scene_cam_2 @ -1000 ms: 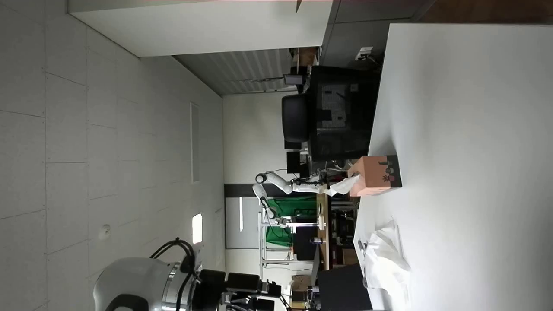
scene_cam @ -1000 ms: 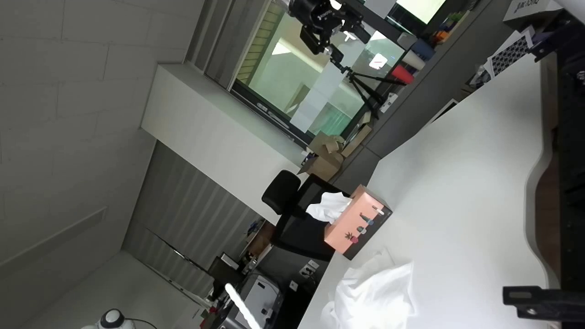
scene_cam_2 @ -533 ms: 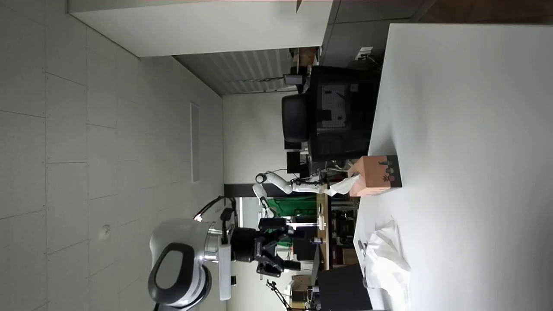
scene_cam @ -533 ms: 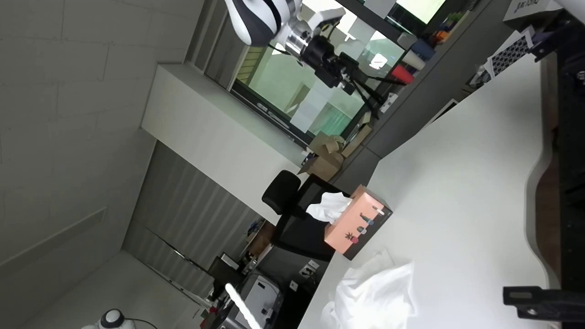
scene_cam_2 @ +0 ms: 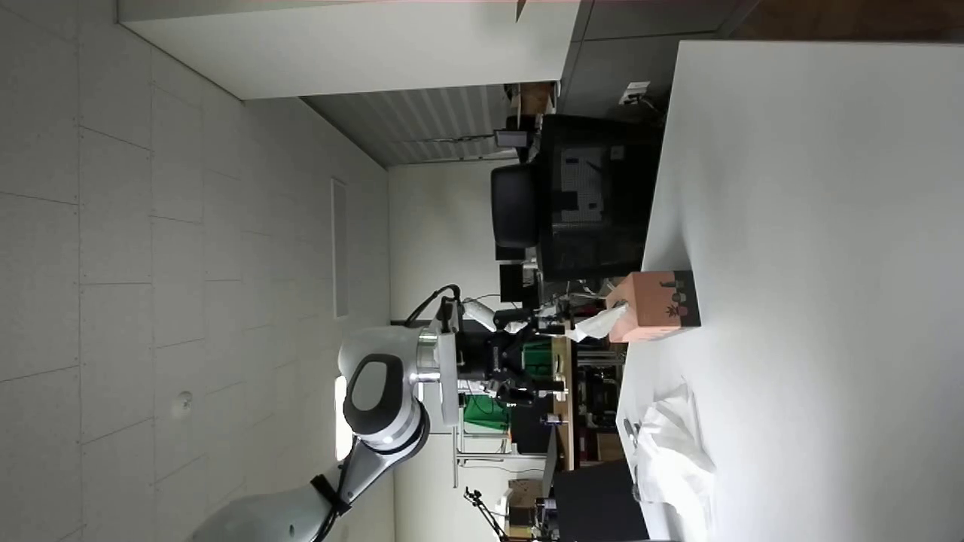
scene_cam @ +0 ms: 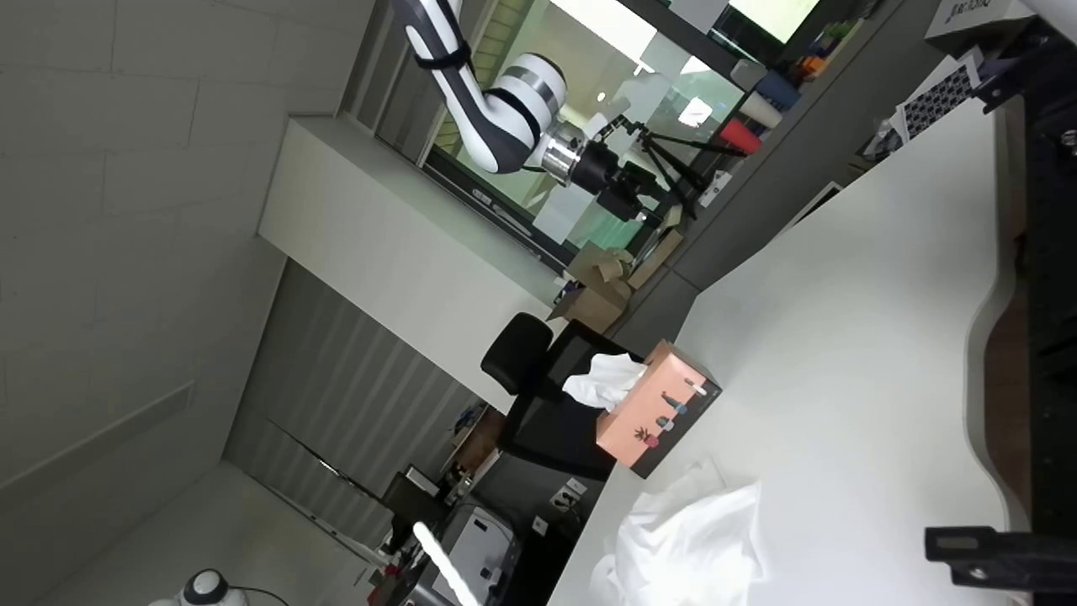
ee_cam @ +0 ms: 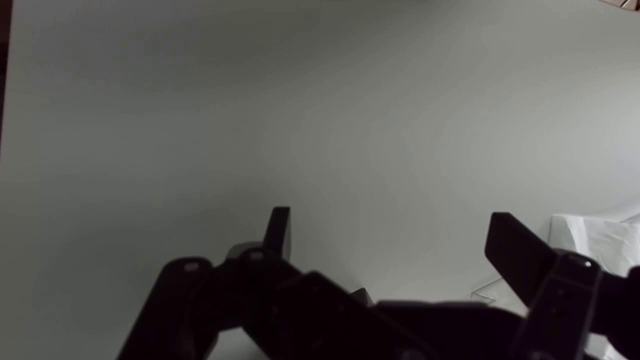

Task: Remove a tissue from the box

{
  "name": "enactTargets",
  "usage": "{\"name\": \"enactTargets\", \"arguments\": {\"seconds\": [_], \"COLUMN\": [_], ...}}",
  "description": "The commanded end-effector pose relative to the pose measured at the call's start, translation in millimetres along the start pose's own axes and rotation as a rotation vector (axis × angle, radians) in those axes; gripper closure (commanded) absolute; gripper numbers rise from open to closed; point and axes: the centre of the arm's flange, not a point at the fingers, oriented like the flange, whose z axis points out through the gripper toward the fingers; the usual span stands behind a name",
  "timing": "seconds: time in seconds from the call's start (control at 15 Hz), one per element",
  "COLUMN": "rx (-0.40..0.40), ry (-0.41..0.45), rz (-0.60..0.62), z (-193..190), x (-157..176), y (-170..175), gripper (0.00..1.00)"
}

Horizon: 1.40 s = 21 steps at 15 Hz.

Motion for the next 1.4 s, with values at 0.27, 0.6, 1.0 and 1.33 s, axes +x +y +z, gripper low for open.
{"name": "enactTargets", "arguments": {"seconds": [0.27, 0.6, 1.0, 1.33], "rx": [-0.007, -0.007, -0.108, -0.251], "ry": [0.005, 0.005, 0.071, 0.130], "rz": [0.003, 0.002, -0.135, -0.401], "z": [-4, -4, 4, 29], "x": [-1, -1, 17, 76], "y": [3, 3, 2, -20], "gripper": [0.00, 0.00, 0.00, 0.00]}}
